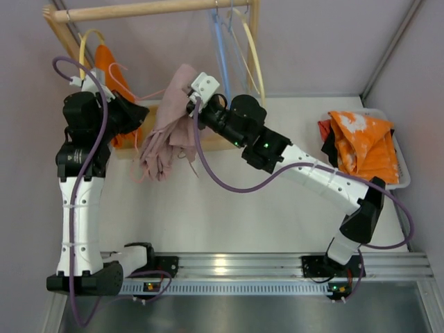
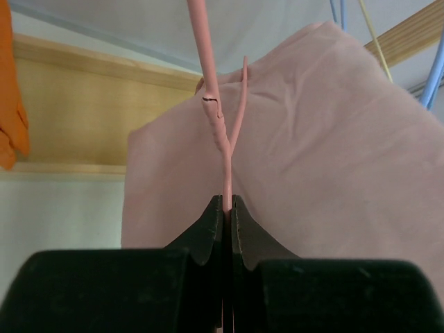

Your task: Remove the trousers from the hanger

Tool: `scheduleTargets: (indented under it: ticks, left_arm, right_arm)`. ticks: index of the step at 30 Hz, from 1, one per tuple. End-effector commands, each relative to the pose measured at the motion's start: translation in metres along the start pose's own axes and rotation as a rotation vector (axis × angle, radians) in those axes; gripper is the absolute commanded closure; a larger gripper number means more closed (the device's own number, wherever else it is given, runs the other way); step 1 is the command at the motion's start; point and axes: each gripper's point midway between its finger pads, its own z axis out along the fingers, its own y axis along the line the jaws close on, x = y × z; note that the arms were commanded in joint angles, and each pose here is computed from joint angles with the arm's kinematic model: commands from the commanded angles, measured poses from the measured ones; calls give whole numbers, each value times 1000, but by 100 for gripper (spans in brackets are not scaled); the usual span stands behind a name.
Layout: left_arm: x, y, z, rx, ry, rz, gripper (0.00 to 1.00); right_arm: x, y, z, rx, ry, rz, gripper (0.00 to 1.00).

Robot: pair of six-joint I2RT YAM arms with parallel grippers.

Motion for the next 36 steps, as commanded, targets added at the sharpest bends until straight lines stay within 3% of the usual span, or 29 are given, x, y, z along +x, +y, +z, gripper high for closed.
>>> scheduleTargets:
  ticks: [1,8,17,26,29,36]
  left_arm:
    - [-6,3,-6,-5,-54,43,100]
    - [9,12,-7,-23,-28,54,100]
    - [39,32,-4,-56,29,69,100]
    - [53,44,1,-73,66,114,100]
    - [57,46,1,-68,79,125,100]
    - [61,46,3,-55,90,134,100]
  right_arm:
    - [-102,-40,-28,75,-241,30,100]
    - [-128,-62,-42,118,-290,51,100]
    - [-194,-70,-89,88,-419,117,100]
    - [-236,-80,-162,81,-506,82,100]
    - [-251,-87,-209,105,-545,42,100]
    - [-226,-101,-284,187,-453,9,100]
